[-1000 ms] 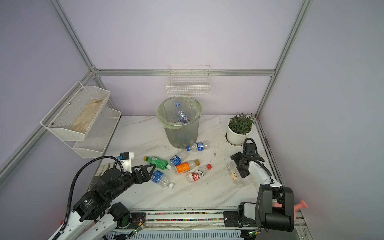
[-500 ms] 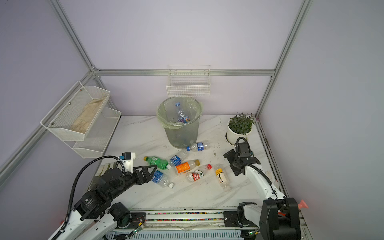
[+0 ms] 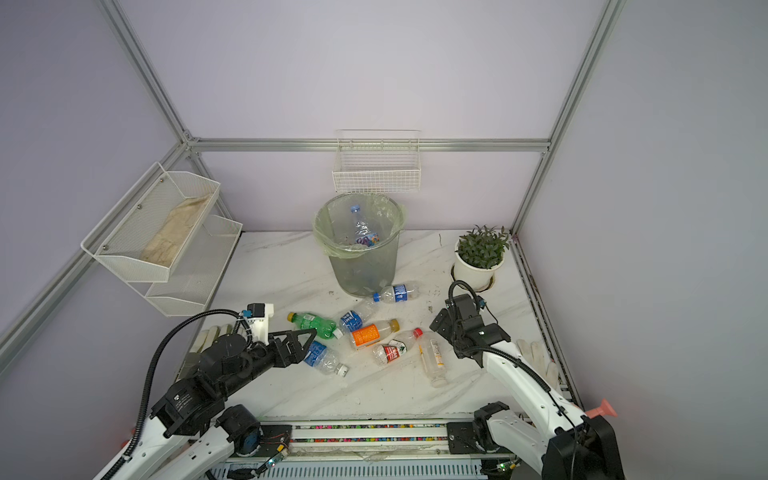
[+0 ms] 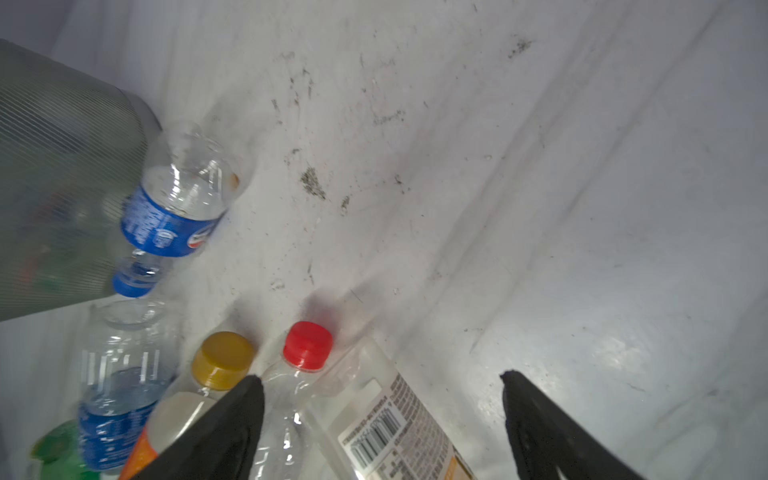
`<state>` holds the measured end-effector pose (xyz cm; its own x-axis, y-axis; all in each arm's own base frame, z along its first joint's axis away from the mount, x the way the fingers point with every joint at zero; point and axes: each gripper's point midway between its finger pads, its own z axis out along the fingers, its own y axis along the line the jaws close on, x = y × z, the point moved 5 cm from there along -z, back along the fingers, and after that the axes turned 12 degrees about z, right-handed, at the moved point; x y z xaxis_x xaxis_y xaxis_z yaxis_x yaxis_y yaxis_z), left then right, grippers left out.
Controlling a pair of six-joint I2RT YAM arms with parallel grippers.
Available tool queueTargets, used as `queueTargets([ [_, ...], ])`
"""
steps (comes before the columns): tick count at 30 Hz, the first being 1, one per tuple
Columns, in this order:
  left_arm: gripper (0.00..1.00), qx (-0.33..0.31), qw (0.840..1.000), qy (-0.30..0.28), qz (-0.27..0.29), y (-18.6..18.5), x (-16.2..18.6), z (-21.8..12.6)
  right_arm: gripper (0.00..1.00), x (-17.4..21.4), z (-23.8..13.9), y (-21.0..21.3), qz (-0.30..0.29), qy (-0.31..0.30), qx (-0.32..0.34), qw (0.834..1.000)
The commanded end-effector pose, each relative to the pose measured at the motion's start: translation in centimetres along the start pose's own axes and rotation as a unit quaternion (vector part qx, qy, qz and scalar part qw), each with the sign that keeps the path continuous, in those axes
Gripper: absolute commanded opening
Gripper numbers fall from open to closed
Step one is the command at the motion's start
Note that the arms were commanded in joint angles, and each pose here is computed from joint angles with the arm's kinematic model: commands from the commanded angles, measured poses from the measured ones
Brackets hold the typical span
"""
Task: Throw the plastic bottles in the bin
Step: 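Lower the right gripper and close it around the yellow-capped bottle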
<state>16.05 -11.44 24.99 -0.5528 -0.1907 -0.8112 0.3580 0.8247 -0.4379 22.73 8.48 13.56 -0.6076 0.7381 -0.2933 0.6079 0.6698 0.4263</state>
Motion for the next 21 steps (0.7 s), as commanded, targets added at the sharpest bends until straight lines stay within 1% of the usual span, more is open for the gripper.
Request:
queueTargets([
  [1, 1.00, 0.008, 1.000, -0.001, -0.002, -0.1, 0.3, 0.8, 0.92, 1.8, -0.1, 0.0, -0.046, -0.008, 0.036, 0.998],
  [5, 1.00, 0.011, 1.000, 0.001, 0.001, -0.3, 0.2, 0.8, 0.92, 4.4, 0.5, 0.7, -0.083, 0.011, 0.041, 0.996],
  [9, 1.00, 0.011, 1.000, -0.004, 0.001, -0.1, 0.3, 0.6, 0.93, 6.3, 1.2, 0.4, -0.105, 0.022, 0.056, 0.993],
  [14, 1.00, 0.010, 1.000, -0.007, 0.003, 0.0, 0.4, 0.5, 0.91, 7.5, 1.8, -0.8, -0.100, 0.035, 0.065, 0.992],
  [18, 1.00, 0.007, 1.000, -0.007, 0.005, 0.1, 0.5, 0.5, 0.83, 7.6, 1.9, -1.6, -0.091, 0.036, 0.064, 0.993],
  [21, 1.00, 0.007, 1.000, -0.006, 0.004, 0.1, 0.6, 0.5, 0.80, 7.7, 2.3, -2.1, -0.088, 0.035, 0.063, 0.994],
])
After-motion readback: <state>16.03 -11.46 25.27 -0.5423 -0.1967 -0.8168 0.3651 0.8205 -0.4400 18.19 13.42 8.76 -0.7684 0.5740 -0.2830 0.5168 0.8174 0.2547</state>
